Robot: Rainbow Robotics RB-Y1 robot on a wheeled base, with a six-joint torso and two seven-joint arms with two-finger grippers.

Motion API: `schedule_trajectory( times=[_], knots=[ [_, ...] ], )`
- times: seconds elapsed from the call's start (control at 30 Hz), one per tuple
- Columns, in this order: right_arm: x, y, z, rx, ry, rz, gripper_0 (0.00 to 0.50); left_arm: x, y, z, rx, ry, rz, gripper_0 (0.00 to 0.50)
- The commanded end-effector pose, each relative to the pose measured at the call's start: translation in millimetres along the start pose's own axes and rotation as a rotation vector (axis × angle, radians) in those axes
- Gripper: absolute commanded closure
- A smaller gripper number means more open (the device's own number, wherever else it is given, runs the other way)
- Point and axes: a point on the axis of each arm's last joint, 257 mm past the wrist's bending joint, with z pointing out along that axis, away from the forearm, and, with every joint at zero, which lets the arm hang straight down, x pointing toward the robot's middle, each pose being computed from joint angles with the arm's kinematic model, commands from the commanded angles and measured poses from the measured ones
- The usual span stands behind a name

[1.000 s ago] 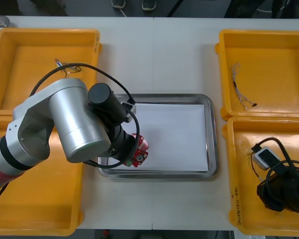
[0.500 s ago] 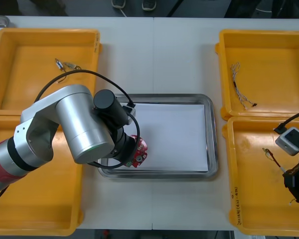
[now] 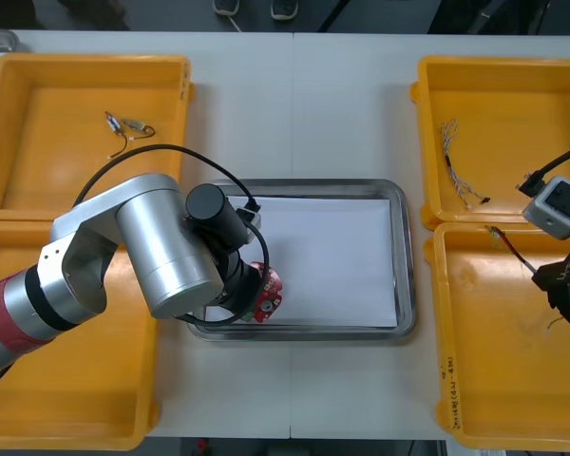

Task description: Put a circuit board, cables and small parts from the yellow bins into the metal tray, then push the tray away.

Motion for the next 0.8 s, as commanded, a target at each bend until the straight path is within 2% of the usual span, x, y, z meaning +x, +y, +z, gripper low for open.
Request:
schedule_trajectory(
  times=[0.03, 0.07, 0.1, 0.13, 0.17, 0.2, 0.23, 0.37, 0.57, 0.8],
  knots=[
    [-8.3, -16.6, -18.3, 0.056, -0.006, -0.058, 0.5, -16.1, -6.1, -6.9, 0.004, -0.042, -0.062, 0.495],
    [-9.9, -18.0, -18.9, 0.056, -0.006, -0.063, 0.5, -16.2, -4.7, -6.9, 0.002, -0.043, -0.062, 0.476],
    [-10.4, -19.5, -19.2, 0.055, -0.002, -0.067, 0.5, -15.6, -4.1, -6.6, 0.0, -0.042, -0.062, 0.349],
    [-11.4, -19.0, -19.4, 0.052, -0.002, -0.072, 0.5, -16.1, -3.8, -6.8, 0.001, -0.043, -0.063, 0.27],
    [-11.3, -18.0, -18.2, 0.043, 0.007, -0.082, 0.5, -16.1, -3.8, -6.6, 0.001, -0.044, -0.062, 0.149],
    [-12.6, -19.4, -18.4, 0.045, 0.013, -0.092, 0.5, -15.9, -2.7, -6.5, 0.0, -0.044, -0.062, 0.053],
    [-14.5, -20.1, -18.6, 0.047, 0.017, -0.103, 0.5, -16.4, -2.5, -6.8, 0.0, -0.045, -0.062, 0.0],
    [-28.1, -20.9, -19.7, 0.053, 0.008, -0.143, 0.5, -16.8, -1.6, -6.7, -0.001, -0.047, -0.064, 0.0],
    [-45.2, -14.0, -14.7, 0.034, 0.003, -0.199, 0.5, -22.2, 1.5, -15.2, 0.001, -0.059, -0.081, 0.0],
    [-78.9, 0.8, -5.9, -0.003, 0.003, -0.313, 0.5, -29.1, 8.2, -47.0, 0.007, -0.057, -0.115, 0.0]
  ],
)
